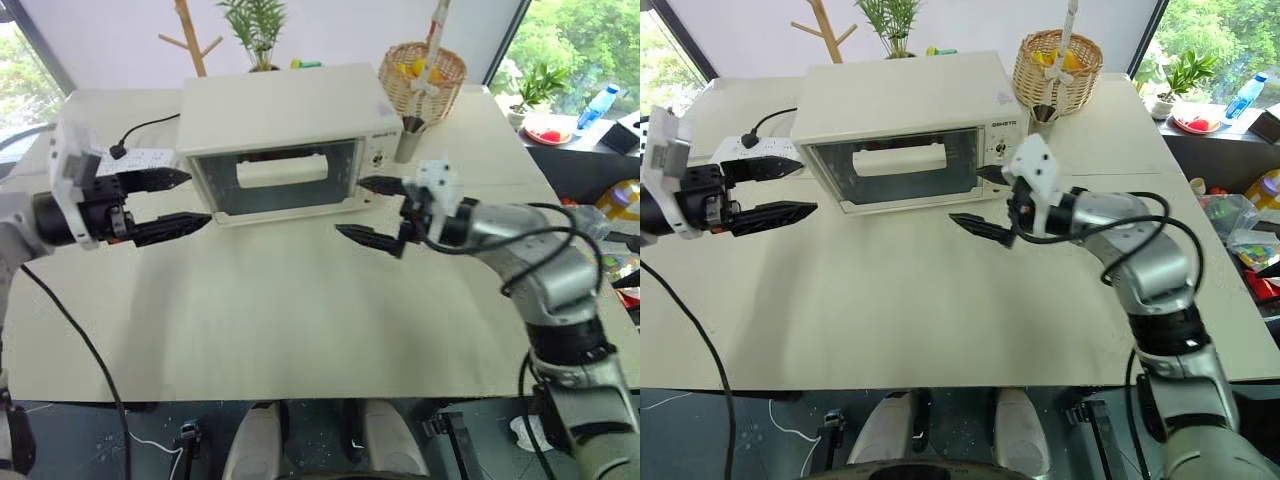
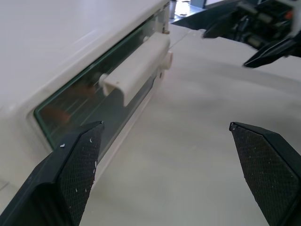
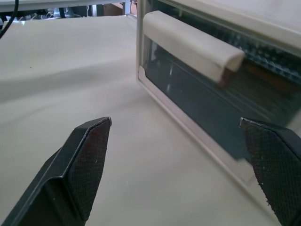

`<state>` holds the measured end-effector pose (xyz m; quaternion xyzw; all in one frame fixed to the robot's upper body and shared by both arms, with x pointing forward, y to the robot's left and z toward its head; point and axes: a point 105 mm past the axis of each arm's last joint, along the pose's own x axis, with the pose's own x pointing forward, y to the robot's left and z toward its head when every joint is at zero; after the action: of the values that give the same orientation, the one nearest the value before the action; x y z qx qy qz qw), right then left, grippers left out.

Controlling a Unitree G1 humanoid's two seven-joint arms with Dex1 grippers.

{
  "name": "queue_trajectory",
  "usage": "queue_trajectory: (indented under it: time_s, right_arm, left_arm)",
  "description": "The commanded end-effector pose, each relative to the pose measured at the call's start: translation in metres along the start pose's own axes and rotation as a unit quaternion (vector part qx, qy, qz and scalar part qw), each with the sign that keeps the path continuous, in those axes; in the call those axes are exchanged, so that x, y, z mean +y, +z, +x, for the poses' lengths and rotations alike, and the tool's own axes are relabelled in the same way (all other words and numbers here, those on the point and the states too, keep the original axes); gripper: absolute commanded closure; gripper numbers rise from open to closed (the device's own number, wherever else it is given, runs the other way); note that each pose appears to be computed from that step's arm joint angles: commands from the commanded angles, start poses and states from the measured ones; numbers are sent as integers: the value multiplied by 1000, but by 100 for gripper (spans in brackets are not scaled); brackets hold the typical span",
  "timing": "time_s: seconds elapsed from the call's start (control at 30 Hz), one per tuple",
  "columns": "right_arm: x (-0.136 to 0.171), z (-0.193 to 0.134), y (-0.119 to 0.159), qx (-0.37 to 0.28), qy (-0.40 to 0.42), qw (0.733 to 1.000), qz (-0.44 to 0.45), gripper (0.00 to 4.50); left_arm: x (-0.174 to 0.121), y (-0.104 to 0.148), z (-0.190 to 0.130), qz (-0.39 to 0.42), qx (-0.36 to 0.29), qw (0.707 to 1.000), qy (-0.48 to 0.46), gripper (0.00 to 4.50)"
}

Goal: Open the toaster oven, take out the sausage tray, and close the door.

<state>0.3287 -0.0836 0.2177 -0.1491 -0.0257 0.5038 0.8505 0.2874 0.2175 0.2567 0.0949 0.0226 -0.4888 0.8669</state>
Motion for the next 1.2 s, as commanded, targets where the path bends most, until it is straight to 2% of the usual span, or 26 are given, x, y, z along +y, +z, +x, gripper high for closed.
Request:
queue_trajectory:
  time_s: [0.03,0.37,0.47,0.6,0.77,0.9,1.2]
  right_arm:
    - [-11,12,8,-12,-14,1000,-19,5]
    - [-10,47,21,-36,21,998,-39,5]
    - [-3,51,25,-42,40,997,-44,5]
    - [25,51,33,-66,100,992,-51,5]
    - [36,51,35,-76,117,989,-53,5]
    - [44,48,28,-72,118,989,-47,5]
    - [53,43,15,-56,111,992,-36,5]
  left_arm:
    - [2,7,-1,20,-2,1000,-3,0]
    - [2,4,-3,24,-3,1000,3,0]
    - [3,3,-4,22,-4,1000,10,0]
    - [5,-1,-8,16,-2,1000,22,0]
    - [9,-1,-10,15,-7,999,31,0]
    - [23,11,-7,9,-43,997,56,0]
    - [31,29,3,7,-71,996,46,0]
